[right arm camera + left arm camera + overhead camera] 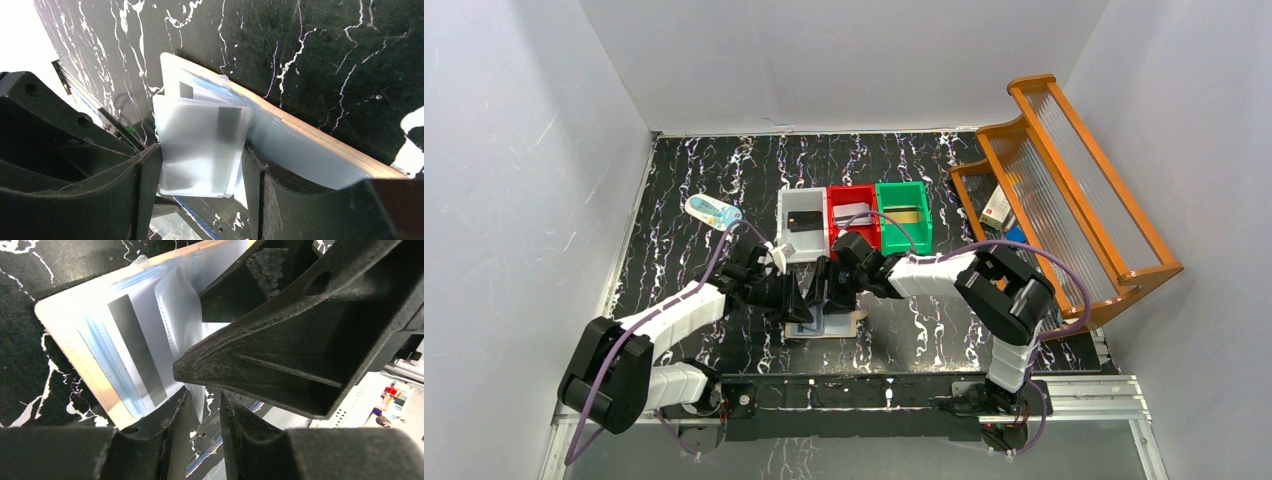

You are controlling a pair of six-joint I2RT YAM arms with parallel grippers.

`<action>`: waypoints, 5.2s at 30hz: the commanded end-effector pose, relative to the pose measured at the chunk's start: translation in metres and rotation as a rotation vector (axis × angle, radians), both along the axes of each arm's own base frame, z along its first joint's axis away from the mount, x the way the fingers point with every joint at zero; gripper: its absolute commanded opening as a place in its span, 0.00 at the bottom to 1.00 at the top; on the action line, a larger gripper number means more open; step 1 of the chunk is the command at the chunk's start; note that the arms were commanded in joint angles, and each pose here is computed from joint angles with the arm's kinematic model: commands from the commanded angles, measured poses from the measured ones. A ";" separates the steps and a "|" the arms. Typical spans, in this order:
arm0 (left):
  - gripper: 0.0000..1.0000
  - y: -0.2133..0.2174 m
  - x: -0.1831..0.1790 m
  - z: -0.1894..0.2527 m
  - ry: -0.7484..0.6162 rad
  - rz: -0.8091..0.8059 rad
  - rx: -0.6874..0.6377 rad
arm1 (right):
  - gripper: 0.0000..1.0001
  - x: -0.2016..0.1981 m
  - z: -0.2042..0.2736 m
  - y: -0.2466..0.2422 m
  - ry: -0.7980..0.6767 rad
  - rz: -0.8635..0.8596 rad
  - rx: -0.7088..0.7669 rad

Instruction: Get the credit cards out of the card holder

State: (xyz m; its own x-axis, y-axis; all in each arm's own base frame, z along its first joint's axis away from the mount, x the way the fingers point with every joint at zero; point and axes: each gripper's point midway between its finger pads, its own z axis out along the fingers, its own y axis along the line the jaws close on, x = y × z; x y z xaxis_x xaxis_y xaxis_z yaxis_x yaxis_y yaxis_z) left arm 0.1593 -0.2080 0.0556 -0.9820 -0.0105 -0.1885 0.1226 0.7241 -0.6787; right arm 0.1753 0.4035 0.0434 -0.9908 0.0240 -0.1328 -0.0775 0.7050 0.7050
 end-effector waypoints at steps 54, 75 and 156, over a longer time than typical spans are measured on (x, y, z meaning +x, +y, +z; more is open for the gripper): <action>0.63 -0.016 0.046 0.045 -0.138 0.159 -0.062 | 0.58 0.021 0.077 -0.048 -0.239 -0.239 0.057; 0.62 -0.026 0.026 0.023 -0.088 0.067 -0.151 | 0.48 -0.003 -0.014 -0.062 -0.115 -0.253 -0.091; 0.00 -0.011 0.010 -0.015 -0.033 0.056 -0.065 | 0.48 -0.005 0.029 -0.024 -0.169 -0.145 0.109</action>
